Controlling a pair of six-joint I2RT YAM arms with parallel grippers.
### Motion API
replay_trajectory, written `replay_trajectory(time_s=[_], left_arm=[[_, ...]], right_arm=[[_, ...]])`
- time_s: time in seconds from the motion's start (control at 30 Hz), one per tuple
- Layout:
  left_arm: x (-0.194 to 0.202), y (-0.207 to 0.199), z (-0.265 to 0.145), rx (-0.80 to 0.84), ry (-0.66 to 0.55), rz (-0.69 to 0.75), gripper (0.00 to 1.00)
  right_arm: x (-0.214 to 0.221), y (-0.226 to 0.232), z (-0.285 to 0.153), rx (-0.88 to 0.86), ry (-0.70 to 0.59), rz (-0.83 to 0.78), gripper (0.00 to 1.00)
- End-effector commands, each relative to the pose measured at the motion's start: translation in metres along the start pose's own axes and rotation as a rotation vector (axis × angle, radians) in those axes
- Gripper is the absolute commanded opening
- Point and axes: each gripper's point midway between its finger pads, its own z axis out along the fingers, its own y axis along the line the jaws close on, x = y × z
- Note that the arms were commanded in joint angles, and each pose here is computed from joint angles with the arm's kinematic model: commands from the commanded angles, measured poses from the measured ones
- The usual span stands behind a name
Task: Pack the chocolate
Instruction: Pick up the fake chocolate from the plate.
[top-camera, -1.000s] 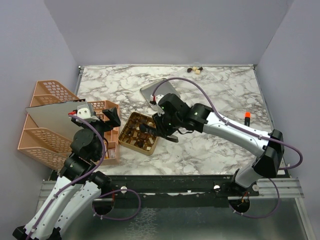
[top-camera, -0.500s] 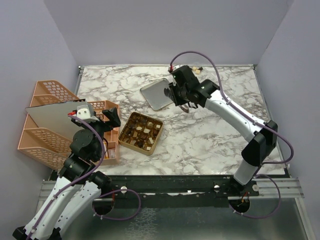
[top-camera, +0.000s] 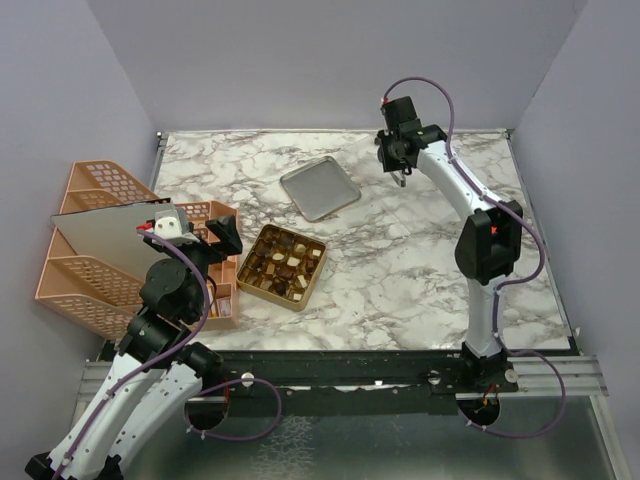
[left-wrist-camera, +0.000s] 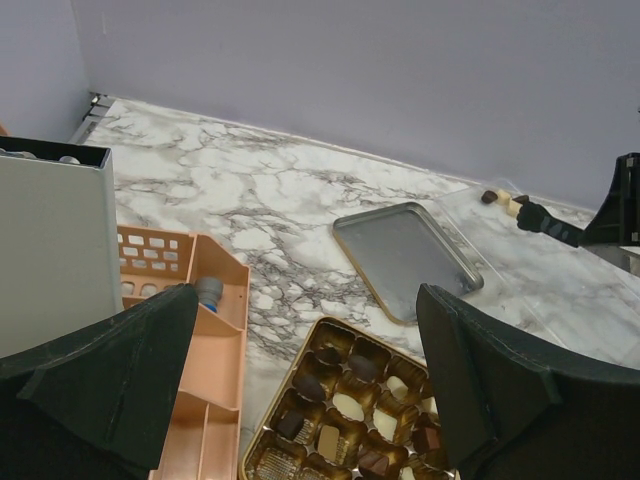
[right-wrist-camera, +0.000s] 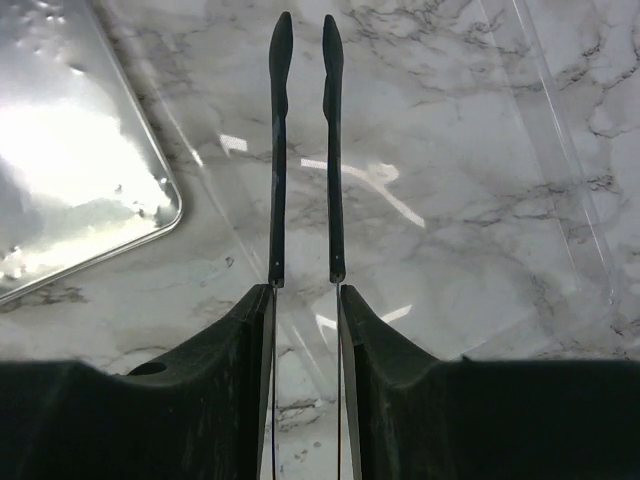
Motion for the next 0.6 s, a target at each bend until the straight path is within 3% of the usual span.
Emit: replay_trajectory(time_s=[0.0, 0.27, 0.57], left_arm=[[0.002, -0.004, -0.001, 0.027, 0.001, -0.013, 0.99], [0.002, -0.004, -0.001, 0.027, -0.001, -0.013, 0.99], [0.004, -0.004, 0.000, 0.025, 0.004, -0.008, 0.99]], right_arm=[[-0.021, -0.033, 0.027, 0.059, -0.046, 0.030, 0.34], [-0.027, -0.064, 0.072, 0.127, -0.048, 0.067, 0.34], [-0.029, -0.069, 0.099, 0.099, -0.049, 0.068, 0.34]])
